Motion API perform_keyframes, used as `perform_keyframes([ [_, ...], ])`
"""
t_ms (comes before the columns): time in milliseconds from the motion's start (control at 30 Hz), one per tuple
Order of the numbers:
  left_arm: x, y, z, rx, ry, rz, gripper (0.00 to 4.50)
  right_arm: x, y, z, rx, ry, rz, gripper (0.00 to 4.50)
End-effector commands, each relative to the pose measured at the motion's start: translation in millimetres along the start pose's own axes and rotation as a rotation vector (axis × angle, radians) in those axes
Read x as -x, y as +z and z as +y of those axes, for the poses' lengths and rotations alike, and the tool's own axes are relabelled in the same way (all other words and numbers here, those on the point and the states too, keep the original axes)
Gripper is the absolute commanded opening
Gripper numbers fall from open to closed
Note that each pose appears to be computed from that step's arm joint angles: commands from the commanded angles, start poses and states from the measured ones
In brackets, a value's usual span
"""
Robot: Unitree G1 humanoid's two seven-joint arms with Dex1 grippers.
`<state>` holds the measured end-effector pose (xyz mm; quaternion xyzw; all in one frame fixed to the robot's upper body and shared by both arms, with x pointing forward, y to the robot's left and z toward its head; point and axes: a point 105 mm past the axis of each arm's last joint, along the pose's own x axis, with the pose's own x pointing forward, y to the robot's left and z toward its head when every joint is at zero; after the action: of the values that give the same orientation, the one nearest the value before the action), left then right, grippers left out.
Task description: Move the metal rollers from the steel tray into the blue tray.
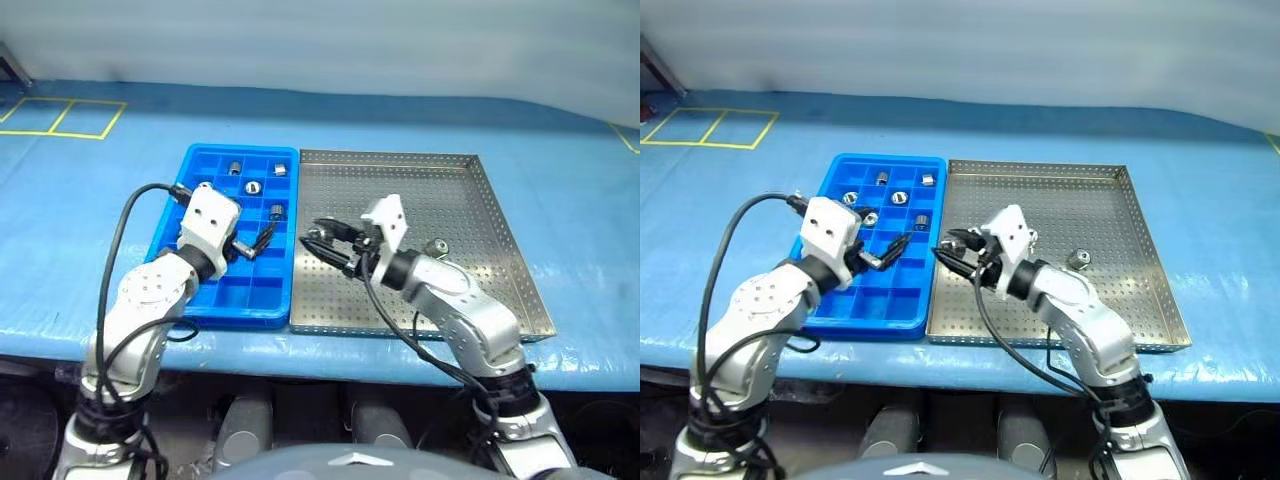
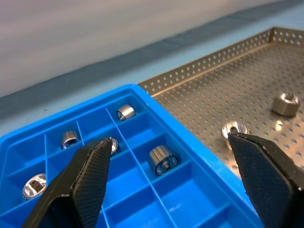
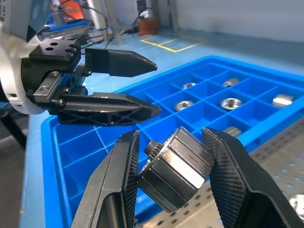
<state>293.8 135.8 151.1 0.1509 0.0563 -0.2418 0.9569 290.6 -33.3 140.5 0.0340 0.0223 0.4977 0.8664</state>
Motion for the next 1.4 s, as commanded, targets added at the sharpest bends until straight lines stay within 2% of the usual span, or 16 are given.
perform_keyframes([
  [33,16,4,9,-0.036,0.058,0.007,4.26,-20,2,4,-0.015,0.071,-0.009,1.75],
  [367,31,-8,23,-0.035,0.182,0.074,4.26,-48,-18,-1,-0.058,0.113,0.056,1.75],
  [733,29,-11,22,-0.027,0.186,0.082,4.28,-47,-27,-18,-0.078,0.036,0.080,1.75],
  [1067,24,-11,21,-0.028,0.169,0.081,4.28,-39,-25,-6,-0.052,0.117,0.075,1.75],
  [1167,22,-11,20,-0.027,0.163,0.082,4.28,-39,-23,-10,-0.055,0.075,0.054,2.72],
  [1400,18,-10,17,-0.022,0.144,0.076,4.28,-37,-17,-19,-0.052,0.000,0.007,2.72],
])
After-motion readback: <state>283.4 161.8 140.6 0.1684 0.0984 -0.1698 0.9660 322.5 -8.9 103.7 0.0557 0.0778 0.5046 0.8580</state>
